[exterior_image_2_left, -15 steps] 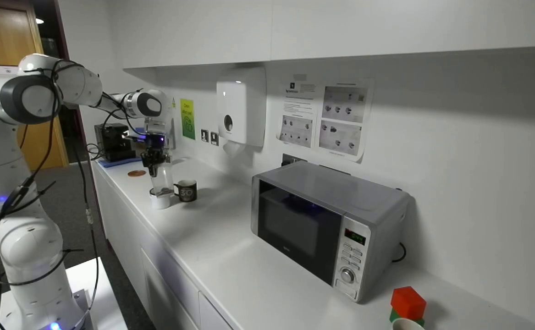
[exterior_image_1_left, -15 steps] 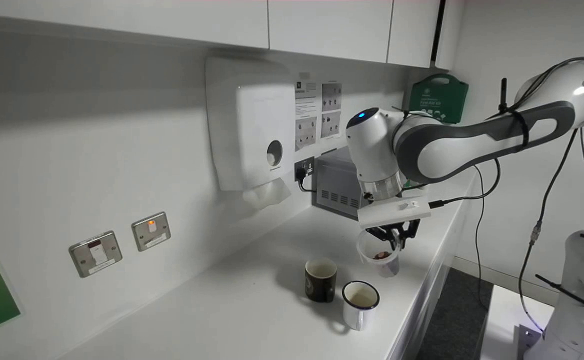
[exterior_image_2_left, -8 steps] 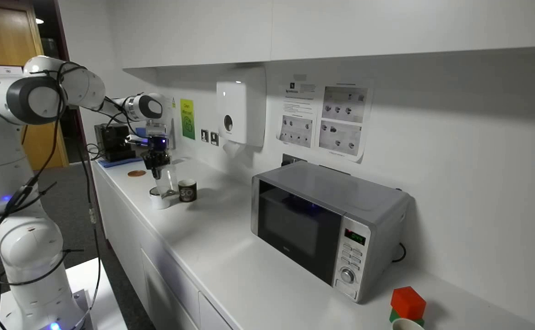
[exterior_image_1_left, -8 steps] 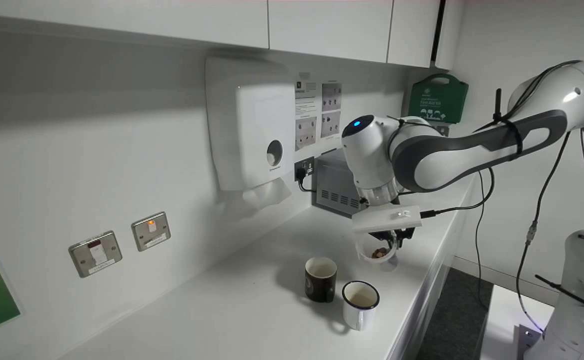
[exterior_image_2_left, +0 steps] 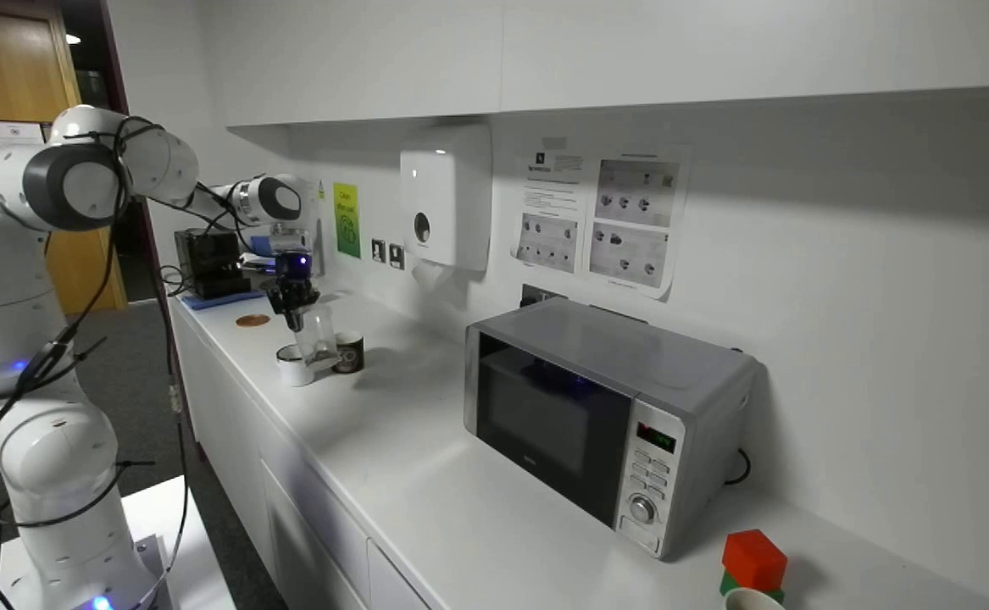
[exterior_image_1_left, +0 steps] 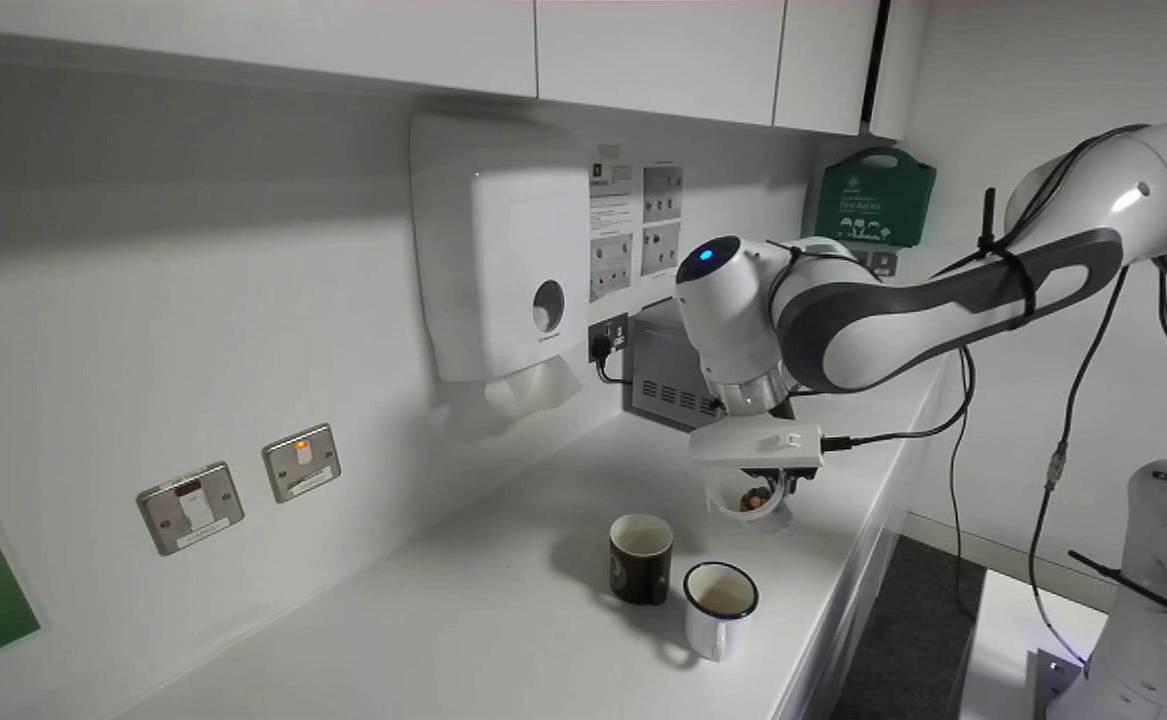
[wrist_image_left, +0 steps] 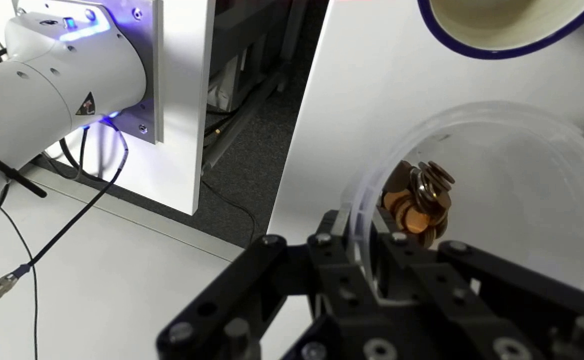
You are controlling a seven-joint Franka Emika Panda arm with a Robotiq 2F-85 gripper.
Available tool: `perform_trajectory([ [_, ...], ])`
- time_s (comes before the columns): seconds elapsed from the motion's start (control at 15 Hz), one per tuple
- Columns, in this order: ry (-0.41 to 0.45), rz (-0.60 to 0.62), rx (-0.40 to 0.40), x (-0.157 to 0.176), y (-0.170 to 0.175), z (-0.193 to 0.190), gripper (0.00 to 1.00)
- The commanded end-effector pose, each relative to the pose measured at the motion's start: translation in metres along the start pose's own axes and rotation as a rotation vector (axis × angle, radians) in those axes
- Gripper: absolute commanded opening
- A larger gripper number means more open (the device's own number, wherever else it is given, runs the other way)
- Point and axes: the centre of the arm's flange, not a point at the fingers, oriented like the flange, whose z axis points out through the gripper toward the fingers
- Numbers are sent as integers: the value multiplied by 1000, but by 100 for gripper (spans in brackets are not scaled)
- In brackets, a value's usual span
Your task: Pick up the colourless cup from the countertop and pour its contents in the two cups.
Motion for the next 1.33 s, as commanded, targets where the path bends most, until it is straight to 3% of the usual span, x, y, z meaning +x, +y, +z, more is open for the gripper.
perform_trajectory([
  [0.0,66,52,1,-9,-6,-20,2],
  [0.67,121,100,-53,-20,13,-28,2],
  [0.87,83,43,-58,-20,15,-29,2],
  [0.93,86,60,-53,-23,10,-14,7],
  [1.27,83,55,-52,-23,10,-15,7],
])
